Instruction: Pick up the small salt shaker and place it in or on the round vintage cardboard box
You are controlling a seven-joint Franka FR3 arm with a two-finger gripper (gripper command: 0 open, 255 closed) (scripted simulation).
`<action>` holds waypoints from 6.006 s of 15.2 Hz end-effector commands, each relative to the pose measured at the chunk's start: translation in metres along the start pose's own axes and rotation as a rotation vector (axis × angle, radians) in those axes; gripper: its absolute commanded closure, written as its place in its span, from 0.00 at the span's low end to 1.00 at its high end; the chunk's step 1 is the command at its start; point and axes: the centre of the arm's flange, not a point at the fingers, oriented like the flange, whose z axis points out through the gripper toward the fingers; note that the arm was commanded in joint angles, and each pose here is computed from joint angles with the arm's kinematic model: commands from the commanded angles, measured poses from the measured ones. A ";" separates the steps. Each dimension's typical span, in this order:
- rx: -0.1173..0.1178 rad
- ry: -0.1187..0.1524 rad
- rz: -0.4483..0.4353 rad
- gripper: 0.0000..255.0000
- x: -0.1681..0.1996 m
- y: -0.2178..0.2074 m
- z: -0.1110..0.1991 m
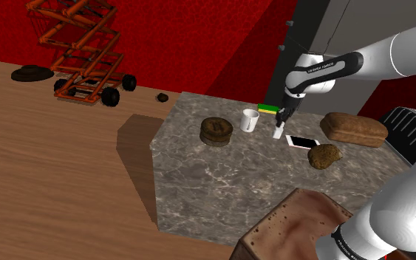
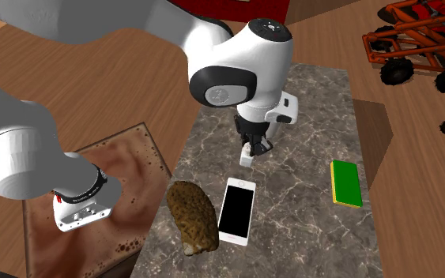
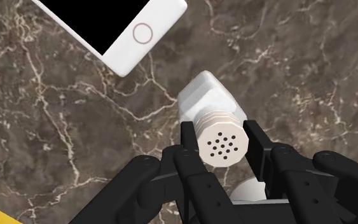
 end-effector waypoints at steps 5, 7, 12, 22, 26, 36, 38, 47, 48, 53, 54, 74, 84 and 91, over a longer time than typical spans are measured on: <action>0.000 0.000 0.000 1.00 0.000 0.000 -0.031; 0.000 0.000 0.000 1.00 0.000 0.000 -0.042; 0.000 0.000 0.000 1.00 0.001 0.001 -0.068; 0.000 0.000 0.000 1.00 0.002 0.001 -0.121; 0.000 0.000 0.000 1.00 0.002 0.001 -0.141; 0.000 0.000 0.000 1.00 0.071 -0.110 -0.159; 0.000 0.000 0.000 1.00 0.084 -0.132 -0.162; 0.000 0.000 0.000 1.00 0.146 -0.232 -0.179; 0.000 0.000 0.000 1.00 0.153 -0.244 -0.181; 0.000 0.000 0.000 1.00 0.174 -0.279 -0.176; 0.000 0.000 0.000 1.00 0.174 -0.279 -0.171; 0.000 0.000 0.000 1.00 0.172 -0.280 -0.071; 0.000 0.000 0.000 0.00 0.172 -0.280 -0.071; 0.000 0.000 0.000 0.00 0.172 -0.280 -0.121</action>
